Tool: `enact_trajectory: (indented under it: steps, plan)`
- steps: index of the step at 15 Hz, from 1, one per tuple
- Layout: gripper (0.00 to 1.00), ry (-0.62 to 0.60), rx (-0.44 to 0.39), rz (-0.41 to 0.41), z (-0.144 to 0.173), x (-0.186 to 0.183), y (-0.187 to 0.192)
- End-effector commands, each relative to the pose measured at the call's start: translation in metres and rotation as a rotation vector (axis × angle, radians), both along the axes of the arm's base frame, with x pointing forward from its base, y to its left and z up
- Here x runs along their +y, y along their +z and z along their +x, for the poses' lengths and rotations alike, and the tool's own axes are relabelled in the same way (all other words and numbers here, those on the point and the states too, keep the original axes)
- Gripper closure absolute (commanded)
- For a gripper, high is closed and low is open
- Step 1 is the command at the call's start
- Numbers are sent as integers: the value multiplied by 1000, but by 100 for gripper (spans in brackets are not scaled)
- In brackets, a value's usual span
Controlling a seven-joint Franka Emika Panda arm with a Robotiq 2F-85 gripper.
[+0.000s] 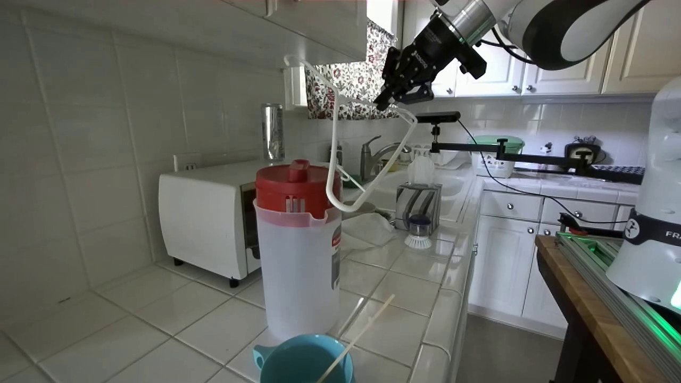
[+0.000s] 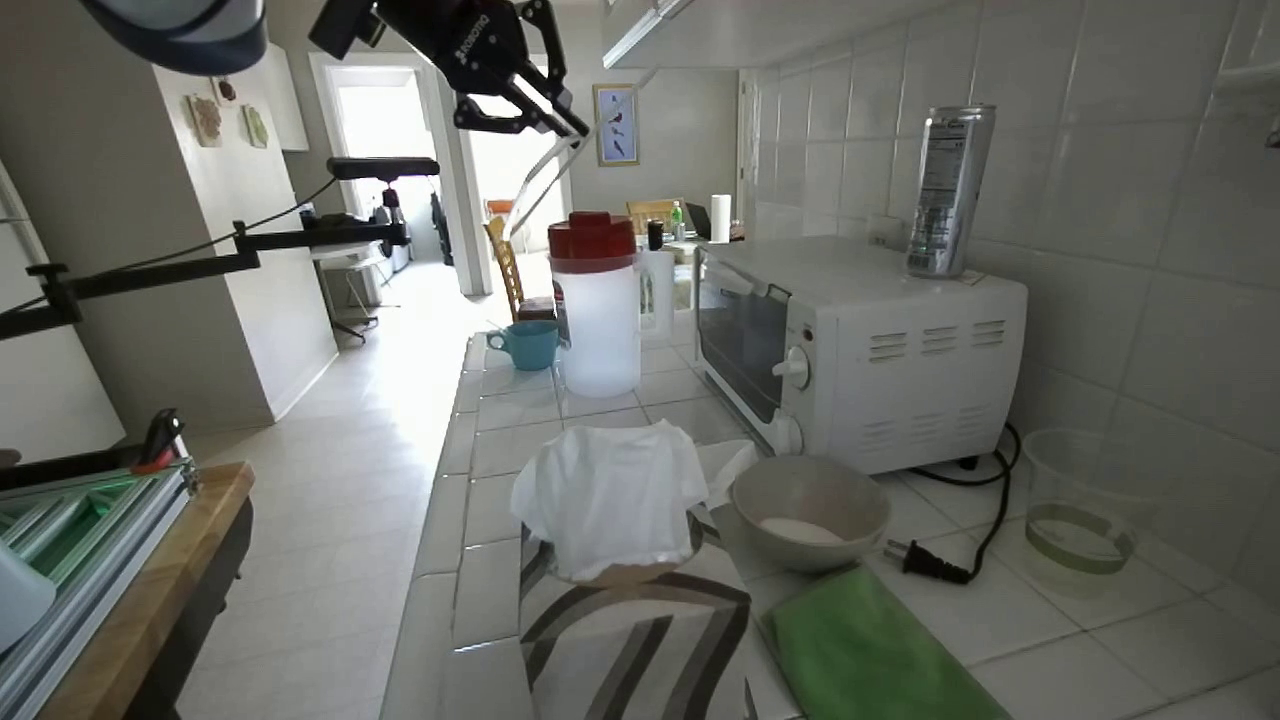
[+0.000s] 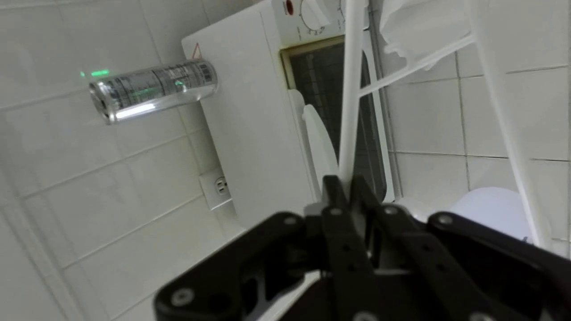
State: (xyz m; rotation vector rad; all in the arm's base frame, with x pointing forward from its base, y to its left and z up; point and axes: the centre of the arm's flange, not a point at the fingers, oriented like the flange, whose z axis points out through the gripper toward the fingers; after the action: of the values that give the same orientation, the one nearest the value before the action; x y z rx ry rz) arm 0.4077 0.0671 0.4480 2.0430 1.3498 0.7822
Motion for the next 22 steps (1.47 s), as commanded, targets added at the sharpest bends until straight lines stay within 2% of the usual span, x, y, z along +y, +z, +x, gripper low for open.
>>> enact_trajectory:
  steps: [1,17,22]
  plan:
    - [98,-15,-80,-26,5,3,9]
    - [98,-11,-236,-52,-1,8,43]
    - [98,24,-213,-63,3,16,38]
